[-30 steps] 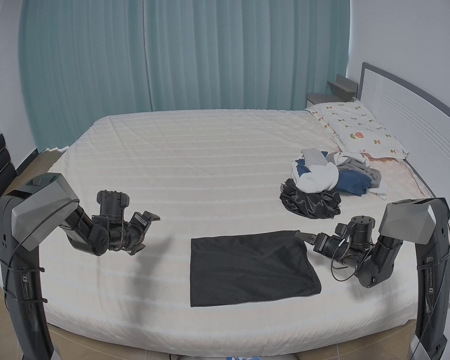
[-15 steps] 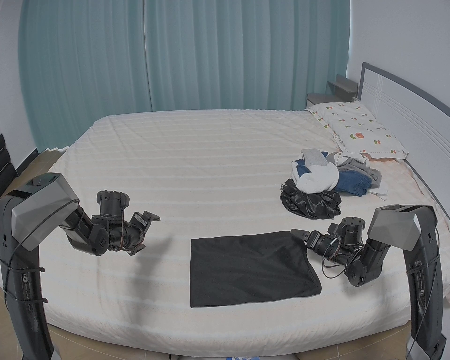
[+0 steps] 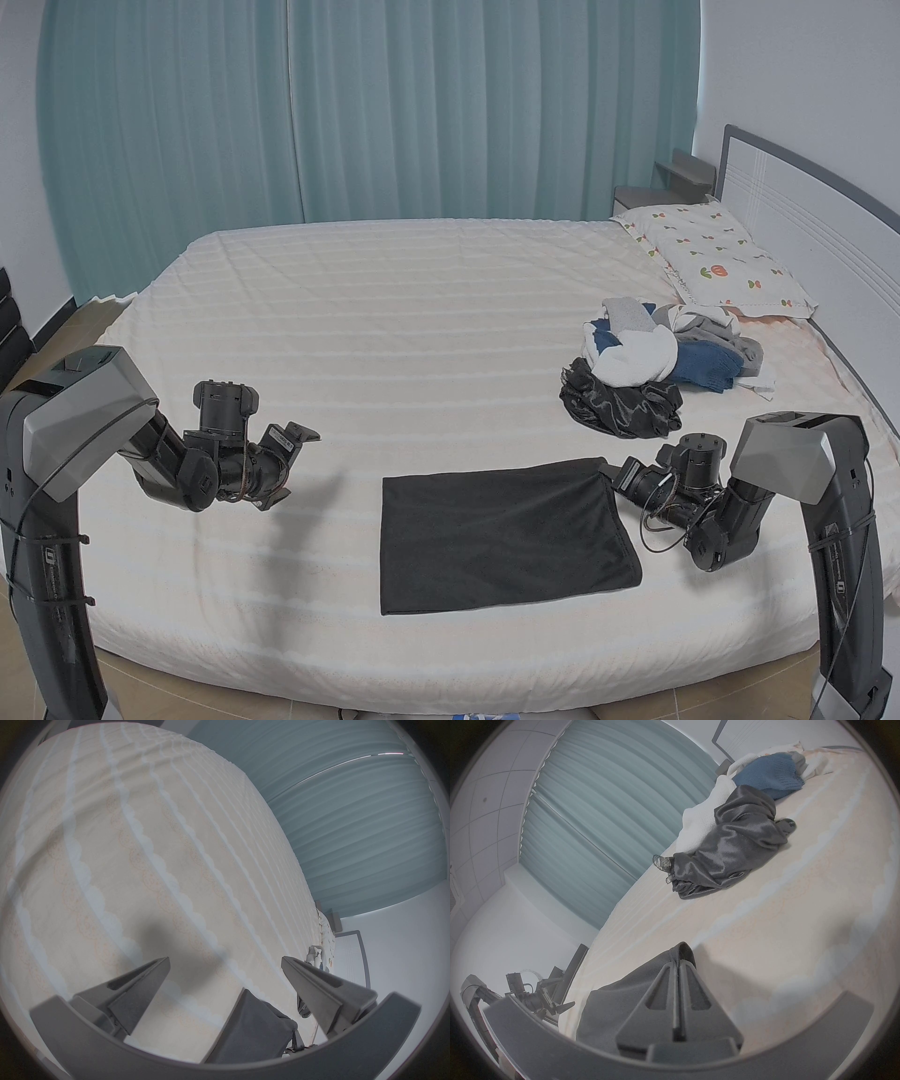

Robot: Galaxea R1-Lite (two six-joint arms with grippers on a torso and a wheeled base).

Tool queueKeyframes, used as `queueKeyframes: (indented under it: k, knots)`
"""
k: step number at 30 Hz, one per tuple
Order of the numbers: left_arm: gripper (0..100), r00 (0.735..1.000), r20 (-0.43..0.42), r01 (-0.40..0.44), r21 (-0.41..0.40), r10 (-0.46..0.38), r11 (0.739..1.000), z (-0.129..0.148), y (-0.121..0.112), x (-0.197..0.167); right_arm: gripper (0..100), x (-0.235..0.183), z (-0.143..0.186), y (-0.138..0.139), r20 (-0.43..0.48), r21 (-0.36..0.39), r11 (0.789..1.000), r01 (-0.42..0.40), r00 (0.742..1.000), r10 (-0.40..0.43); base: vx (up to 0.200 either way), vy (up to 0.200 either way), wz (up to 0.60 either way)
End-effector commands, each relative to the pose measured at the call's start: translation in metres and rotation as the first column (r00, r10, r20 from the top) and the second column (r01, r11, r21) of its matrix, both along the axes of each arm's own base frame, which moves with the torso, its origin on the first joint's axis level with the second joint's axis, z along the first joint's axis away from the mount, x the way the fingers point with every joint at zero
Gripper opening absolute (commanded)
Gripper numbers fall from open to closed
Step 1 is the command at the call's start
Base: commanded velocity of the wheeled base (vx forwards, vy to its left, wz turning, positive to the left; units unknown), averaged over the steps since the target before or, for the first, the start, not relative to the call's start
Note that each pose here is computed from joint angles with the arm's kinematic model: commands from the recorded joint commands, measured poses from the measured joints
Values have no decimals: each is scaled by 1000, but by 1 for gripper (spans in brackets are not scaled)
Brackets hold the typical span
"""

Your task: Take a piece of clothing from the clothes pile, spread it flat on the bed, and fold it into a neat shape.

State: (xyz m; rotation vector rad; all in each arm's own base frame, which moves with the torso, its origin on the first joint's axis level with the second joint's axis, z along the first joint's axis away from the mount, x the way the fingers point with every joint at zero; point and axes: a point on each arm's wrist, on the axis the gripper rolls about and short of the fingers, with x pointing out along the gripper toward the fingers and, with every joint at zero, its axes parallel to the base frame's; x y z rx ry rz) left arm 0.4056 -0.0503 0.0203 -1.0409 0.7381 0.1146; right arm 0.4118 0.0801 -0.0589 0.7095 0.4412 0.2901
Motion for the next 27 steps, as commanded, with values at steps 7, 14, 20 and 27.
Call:
queueKeyframes:
  k: [7,14,20,27]
  knots:
    - [100,1000,-1,-2,0,2,1000,0,0,0,0,0,0,-6,5,0,1000,18,1000,-18,0,0,0]
    - [100,1000,-3,-2,0,2,1000,-1,0,0,0,1,-1,-11,4,-1,999,32,999,-32,0,0,0]
    - [100,1000,0,0,-1,0,1000,0,0,0,0,0,-4,-12,-6,-4,999,33,999,-33,0,0,0]
    - [100,1000,0,0,-1,0,1000,0,0,0,100,-15,13,-15,-6,-4,1000,27,1000,-27,0,0,0]
